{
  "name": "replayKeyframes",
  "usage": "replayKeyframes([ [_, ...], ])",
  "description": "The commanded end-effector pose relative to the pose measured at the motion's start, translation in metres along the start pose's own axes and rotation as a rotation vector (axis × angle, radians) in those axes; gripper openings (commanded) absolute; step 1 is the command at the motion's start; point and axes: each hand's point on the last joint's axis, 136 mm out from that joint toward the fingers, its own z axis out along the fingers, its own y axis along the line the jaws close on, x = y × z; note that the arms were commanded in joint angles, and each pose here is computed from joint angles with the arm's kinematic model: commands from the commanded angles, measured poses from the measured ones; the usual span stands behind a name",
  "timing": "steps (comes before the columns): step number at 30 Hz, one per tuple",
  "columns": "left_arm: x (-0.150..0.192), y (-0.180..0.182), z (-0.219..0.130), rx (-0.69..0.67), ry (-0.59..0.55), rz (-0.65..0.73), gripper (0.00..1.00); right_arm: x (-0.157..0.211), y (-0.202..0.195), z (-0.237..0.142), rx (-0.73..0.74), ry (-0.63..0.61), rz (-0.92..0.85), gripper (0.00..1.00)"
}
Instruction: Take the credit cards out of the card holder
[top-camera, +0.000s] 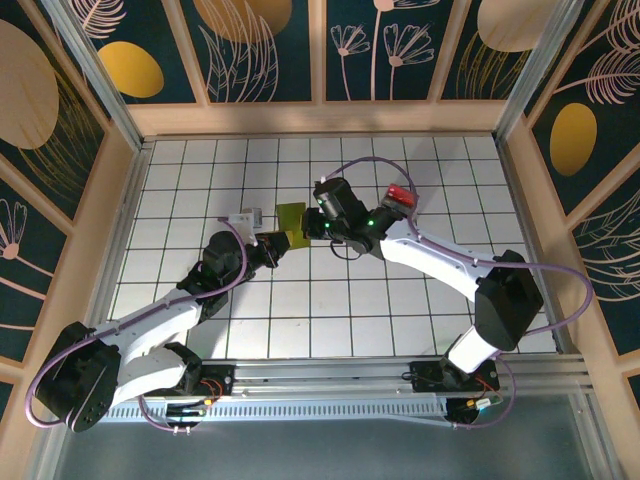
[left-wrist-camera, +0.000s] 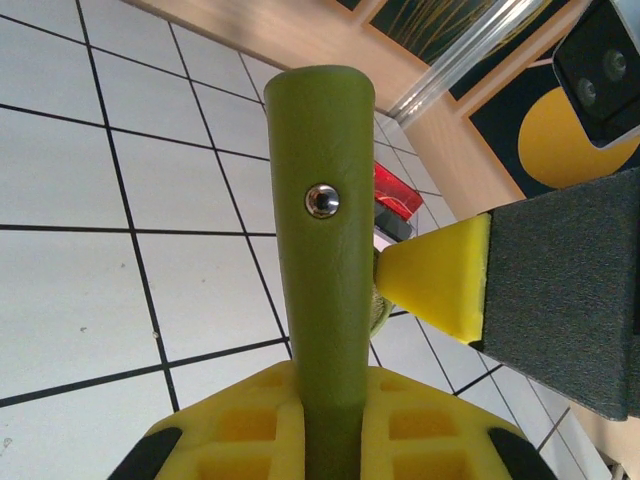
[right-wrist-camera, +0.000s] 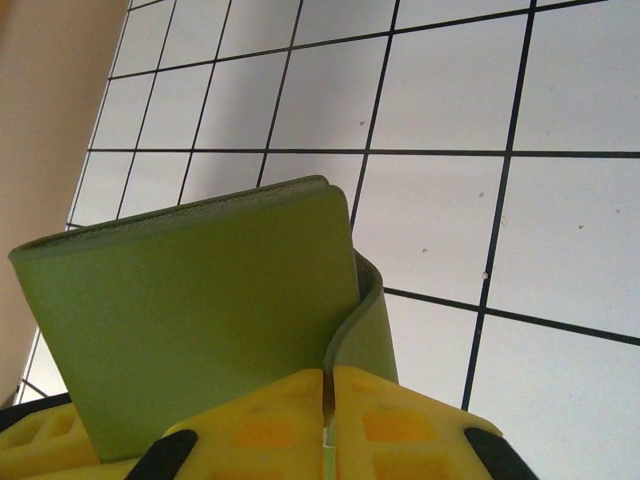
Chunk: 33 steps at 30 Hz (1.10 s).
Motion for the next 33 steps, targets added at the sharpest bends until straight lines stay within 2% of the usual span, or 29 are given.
replayKeyframes([
  [1, -0.035, -0.029, -0.009, 0.093, -0.132, 0.007, 0.0, 0.0, -0.034, -0.005, 0.114, 0.001, 0.025, 0.08],
  [10, -0.034, -0.028, -0.009, 0.092, -0.13, 0.003, 0.0, -0.003, -0.028, -0.007, 0.068, 0.003, 0.026, 0.0],
  [19, -0.034, -0.026, -0.01, 0.087, -0.138, 0.0, 0.0, -0.009, -0.043, -0.015, 0.097, -0.016, 0.032, 0.0],
  [27, -0.032, -0.027, -0.01, 0.094, -0.132, -0.001, 0.0, -0.01, -0.039, -0.019, 0.031, -0.016, 0.039, 0.0],
  [33, -0.032, -0.029, -0.01, 0.107, -0.129, 0.004, 0.0, -0.014, -0.047, -0.023, 0.041, -0.024, 0.033, 0.01],
])
